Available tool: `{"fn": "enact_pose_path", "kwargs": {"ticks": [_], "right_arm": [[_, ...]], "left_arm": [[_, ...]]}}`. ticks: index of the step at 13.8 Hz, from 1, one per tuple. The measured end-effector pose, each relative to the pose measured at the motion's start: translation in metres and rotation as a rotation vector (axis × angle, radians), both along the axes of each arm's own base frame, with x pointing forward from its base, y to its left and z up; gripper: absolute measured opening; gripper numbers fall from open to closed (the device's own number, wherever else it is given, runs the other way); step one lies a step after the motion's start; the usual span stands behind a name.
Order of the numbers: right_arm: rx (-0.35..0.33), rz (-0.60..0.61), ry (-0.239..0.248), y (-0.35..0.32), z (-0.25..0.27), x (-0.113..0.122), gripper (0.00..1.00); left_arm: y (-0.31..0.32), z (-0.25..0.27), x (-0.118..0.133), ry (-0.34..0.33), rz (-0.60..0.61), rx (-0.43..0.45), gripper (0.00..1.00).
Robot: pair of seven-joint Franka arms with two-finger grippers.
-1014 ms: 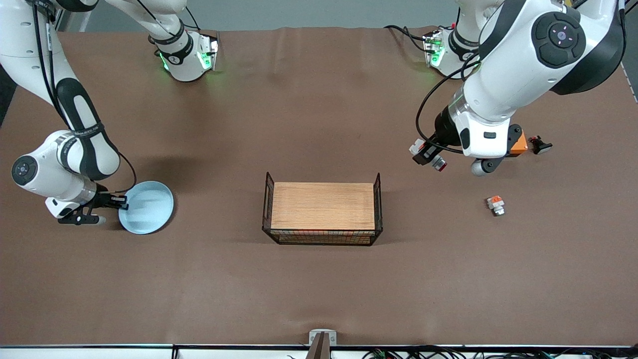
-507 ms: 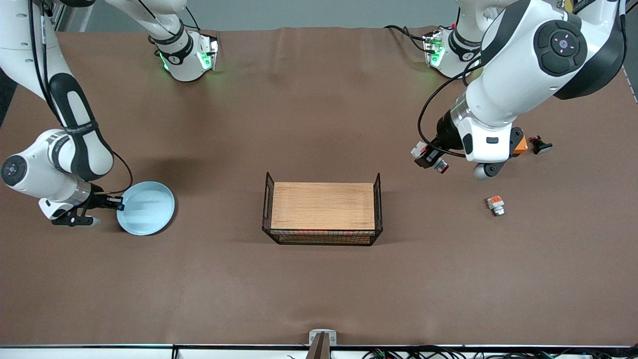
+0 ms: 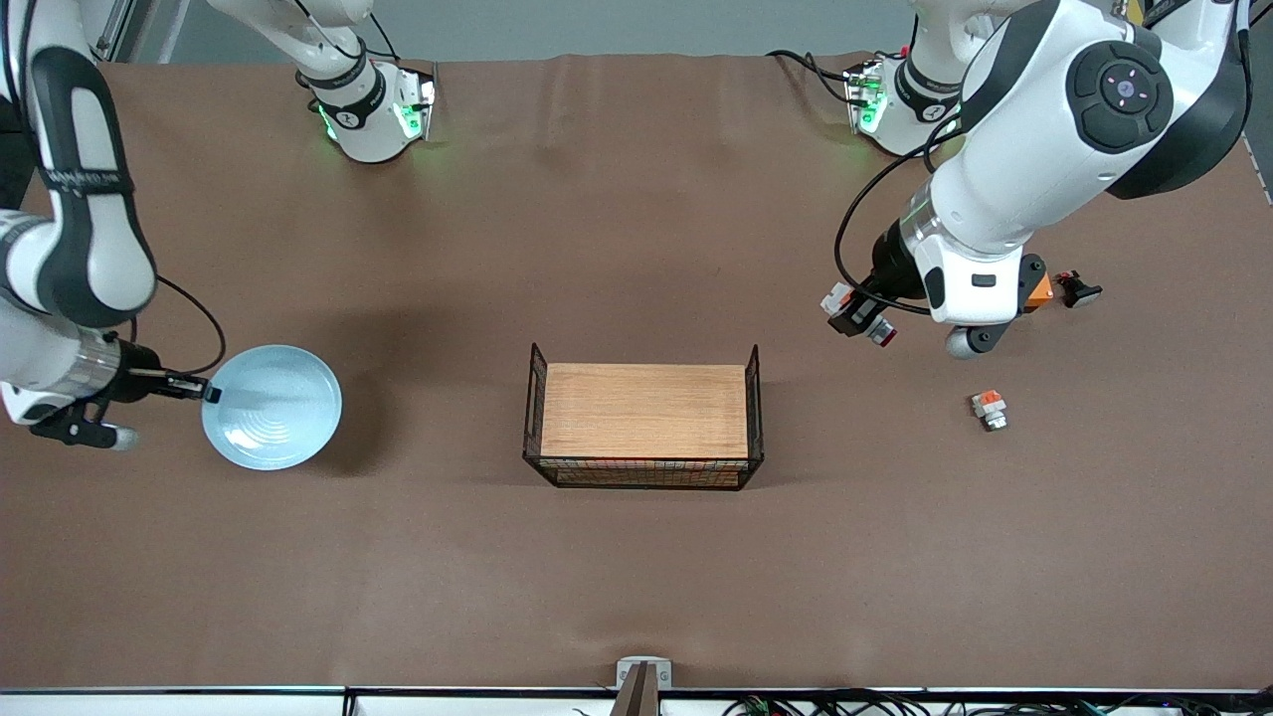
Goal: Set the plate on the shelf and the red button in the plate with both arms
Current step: 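Grasp the light-blue plate rim with the right gripper, then carry the plate with the right gripper over the wire basket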
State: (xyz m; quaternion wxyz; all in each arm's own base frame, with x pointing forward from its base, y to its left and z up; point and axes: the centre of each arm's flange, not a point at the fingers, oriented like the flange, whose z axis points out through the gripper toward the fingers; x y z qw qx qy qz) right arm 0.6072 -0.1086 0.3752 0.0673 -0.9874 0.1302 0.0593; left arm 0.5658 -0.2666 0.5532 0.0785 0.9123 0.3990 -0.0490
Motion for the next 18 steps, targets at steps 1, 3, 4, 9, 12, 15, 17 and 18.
{"fn": "enact_pose_path", "kwargs": {"ticks": [1,3,4,9,12,15,17,18], "right_arm": [[0.005,-0.054,0.035,0.008,0.025,-0.001,0.04],[-0.002,-0.174,0.079,0.034,0.074,-0.001,0.04],[-0.01,-0.229,0.084,0.053,0.094,-0.002,0.04],[-0.058,-0.543,0.101,0.192,0.151,-0.021,0.04],[-0.077,-0.714,0.103,0.284,0.167,-0.04,0.04],[-0.065,-0.862,0.087,0.355,0.179,-0.059,0.04],[-0.054,-0.942,0.083,0.39,0.185,-0.073,0.04],[-0.048,-0.991,0.075,0.408,0.186,-0.079,0.04]], "left_arm": [[0.0,0.0,0.0,0.0,0.0,0.0,0.41],[0.001,0.0,0.0,0.0,0.002,0.0,0.41],[0.002,0.0,0.001,0.0,0.003,0.0,0.41],[0.003,0.0,0.002,0.0,0.006,0.001,0.41],[0.003,0.0,0.002,0.0,0.006,0.0,0.41],[0.003,0.001,0.002,-0.002,0.006,0.0,0.41],[0.003,0.002,0.002,-0.005,0.006,-0.002,0.41],[0.003,0.004,0.002,-0.007,0.006,-0.003,0.41]]}}
